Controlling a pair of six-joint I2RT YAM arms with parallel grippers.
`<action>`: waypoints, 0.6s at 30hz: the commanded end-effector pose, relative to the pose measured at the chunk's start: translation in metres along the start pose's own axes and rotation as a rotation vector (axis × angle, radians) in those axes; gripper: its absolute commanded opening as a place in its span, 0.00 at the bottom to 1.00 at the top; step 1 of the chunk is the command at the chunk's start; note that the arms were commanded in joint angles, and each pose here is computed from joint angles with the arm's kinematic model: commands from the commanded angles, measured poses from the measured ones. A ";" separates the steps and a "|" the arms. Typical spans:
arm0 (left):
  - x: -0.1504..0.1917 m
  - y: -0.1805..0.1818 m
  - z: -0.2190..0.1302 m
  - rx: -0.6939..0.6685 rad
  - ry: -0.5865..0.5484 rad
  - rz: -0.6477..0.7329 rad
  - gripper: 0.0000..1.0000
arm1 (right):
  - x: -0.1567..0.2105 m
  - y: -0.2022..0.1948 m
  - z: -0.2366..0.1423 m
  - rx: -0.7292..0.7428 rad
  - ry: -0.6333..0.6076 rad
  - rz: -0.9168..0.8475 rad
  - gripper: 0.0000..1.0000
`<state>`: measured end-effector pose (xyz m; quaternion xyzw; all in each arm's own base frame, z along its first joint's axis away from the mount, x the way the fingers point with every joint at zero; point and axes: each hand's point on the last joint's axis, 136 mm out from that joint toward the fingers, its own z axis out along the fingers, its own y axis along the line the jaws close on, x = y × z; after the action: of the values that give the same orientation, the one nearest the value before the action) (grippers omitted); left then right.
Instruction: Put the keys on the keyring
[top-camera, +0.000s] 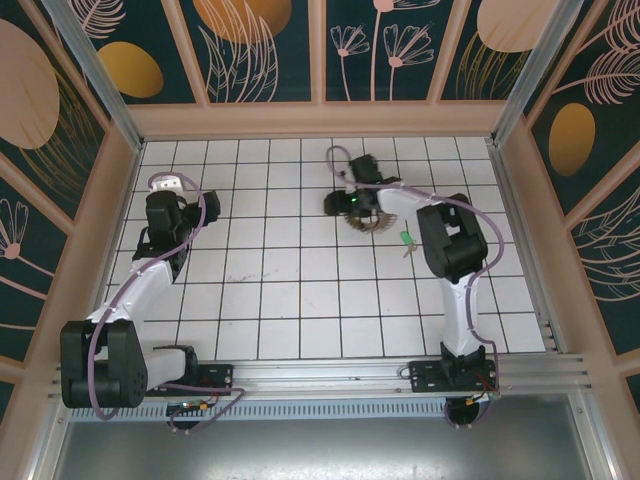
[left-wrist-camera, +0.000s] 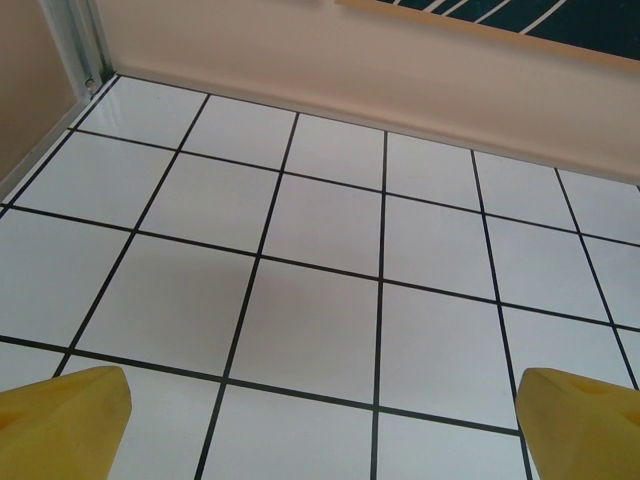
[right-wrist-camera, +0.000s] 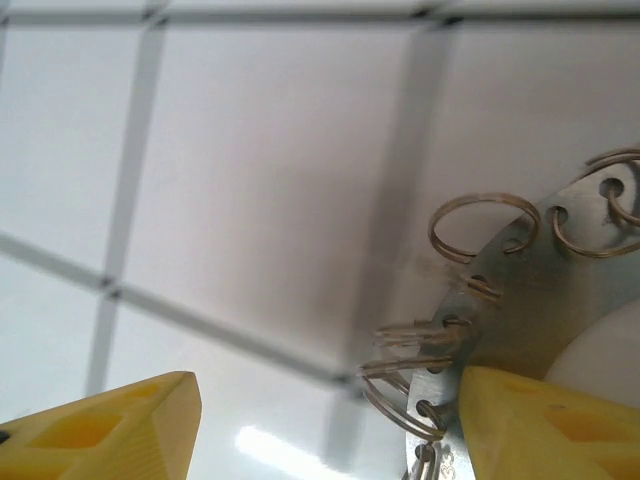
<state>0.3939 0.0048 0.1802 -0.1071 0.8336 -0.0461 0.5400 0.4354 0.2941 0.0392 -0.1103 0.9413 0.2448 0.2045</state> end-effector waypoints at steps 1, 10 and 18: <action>-0.003 0.001 0.000 -0.017 -0.007 -0.011 0.99 | 0.032 0.060 0.009 -0.107 0.077 -0.043 0.70; -0.008 0.002 -0.004 -0.025 -0.025 -0.004 0.99 | 0.038 0.118 -0.032 -0.196 -0.015 -0.267 0.72; -0.013 -0.009 -0.007 0.036 -0.041 -0.021 0.99 | 0.046 0.055 -0.074 -0.066 -0.052 -0.302 0.59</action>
<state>0.3937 0.0040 0.1813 -0.1080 0.8326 -0.0496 0.5410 0.3580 0.3174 0.1130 -0.2312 0.8948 0.2796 0.2601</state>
